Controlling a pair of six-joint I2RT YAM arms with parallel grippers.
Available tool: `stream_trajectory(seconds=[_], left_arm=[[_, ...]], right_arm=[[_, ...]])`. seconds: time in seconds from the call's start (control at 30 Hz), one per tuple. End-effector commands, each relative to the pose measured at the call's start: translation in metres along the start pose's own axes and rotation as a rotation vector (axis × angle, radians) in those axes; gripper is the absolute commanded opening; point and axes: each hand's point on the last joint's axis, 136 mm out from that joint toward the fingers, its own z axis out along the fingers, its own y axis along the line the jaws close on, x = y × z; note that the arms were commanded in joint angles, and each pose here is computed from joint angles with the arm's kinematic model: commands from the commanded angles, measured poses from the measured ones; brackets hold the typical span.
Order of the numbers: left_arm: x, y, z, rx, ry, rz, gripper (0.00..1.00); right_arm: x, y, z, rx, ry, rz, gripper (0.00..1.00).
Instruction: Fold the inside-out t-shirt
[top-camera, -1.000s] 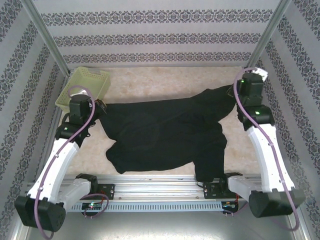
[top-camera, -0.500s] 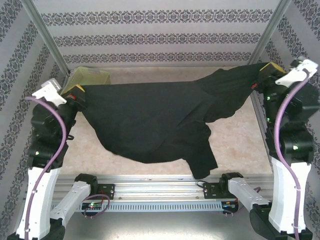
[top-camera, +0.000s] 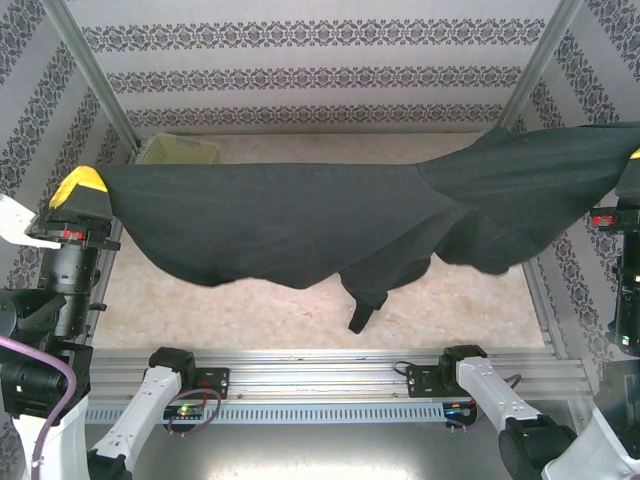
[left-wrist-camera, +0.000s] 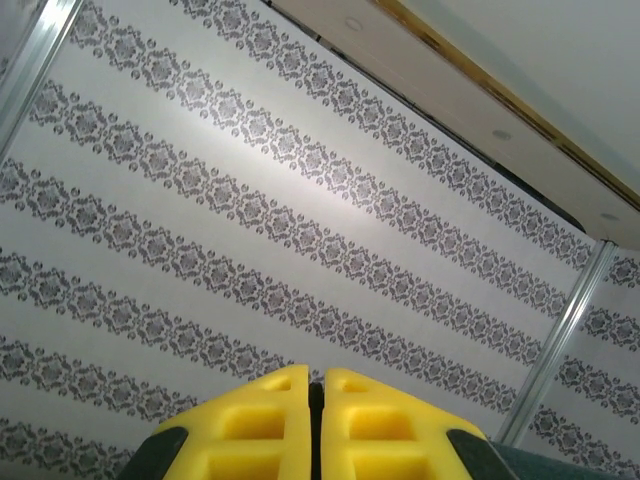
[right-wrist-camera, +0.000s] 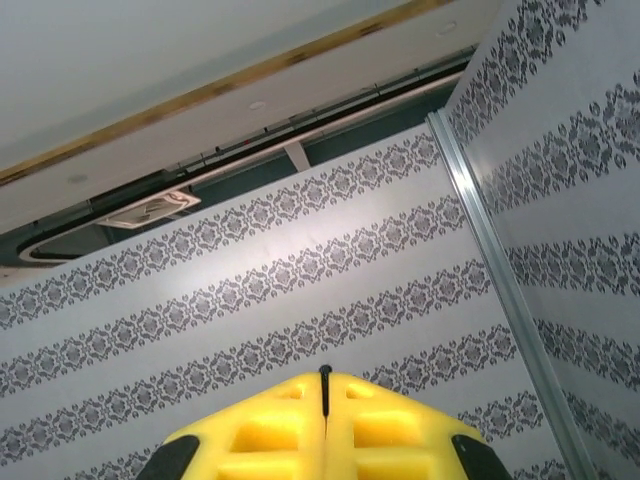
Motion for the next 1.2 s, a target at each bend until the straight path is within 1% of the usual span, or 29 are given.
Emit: stream_trajectory(seconds=[0.0,0.07,0.13,0.2,0.27,0.33,0.4,0.43,0.5,0.6,0.67,0.73,0.77,0.83,0.97,1.07,1.17], left_arm=[[0.039,0.033,0.049,-0.137,0.109,0.059,0.00],[0.097,0.056,0.084,-0.188,0.287,0.056,0.00],[0.164,0.088,0.112,-0.276,0.470,0.038,0.00],[0.222,0.120,0.124,-0.366,0.617,0.035,0.00],[0.274,0.149,0.129,-0.440,0.732,0.041,0.00],[0.308,0.171,0.129,-0.508,0.822,0.047,0.00],[0.316,0.173,0.134,-0.512,0.871,0.049,0.00],[0.309,0.167,0.138,-0.497,0.869,0.053,0.00],[0.280,0.151,0.146,-0.453,0.808,0.060,0.00],[0.210,0.118,0.140,-0.378,0.612,0.055,0.00],[0.160,0.095,0.122,-0.311,0.435,0.040,0.00],[0.118,0.079,0.097,-0.264,0.282,0.032,0.00],[0.098,0.073,0.083,-0.252,0.220,0.036,0.00],[0.071,0.062,0.064,-0.224,0.139,0.043,0.00],[0.038,0.034,0.038,-0.116,0.056,0.038,0.00],[0.022,0.018,0.024,-0.046,0.008,0.029,0.00],[0.012,0.012,0.016,-0.024,-0.020,0.028,0.00]], right_arm=[[0.044,-0.016,0.045,0.085,0.104,-0.071,0.00],[0.092,-0.029,0.072,0.131,0.216,-0.099,0.00],[0.153,-0.046,0.094,0.174,0.349,-0.115,0.00],[0.210,-0.061,0.105,0.207,0.459,-0.114,0.00],[0.268,-0.076,0.110,0.230,0.562,-0.105,0.00],[0.311,-0.088,0.110,0.253,0.652,-0.099,0.00],[0.333,-0.092,0.111,0.258,0.707,-0.099,0.00],[0.331,-0.091,0.113,0.256,0.709,-0.100,0.00],[0.308,-0.084,0.117,0.243,0.666,-0.103,0.00],[0.244,-0.066,0.116,0.206,0.536,-0.102,0.00],[0.196,-0.054,0.106,0.187,0.439,-0.101,0.00],[0.155,-0.045,0.093,0.165,0.346,-0.098,0.00],[0.136,-0.042,0.085,0.158,0.300,-0.093,0.00],[0.105,-0.035,0.069,0.141,0.225,-0.083,0.00],[0.054,-0.025,0.036,0.107,0.105,-0.066,0.00],[0.026,-0.018,0.013,0.084,0.044,-0.056,0.00],[0.008,-0.013,0.000,0.060,0.006,-0.059,0.00]])
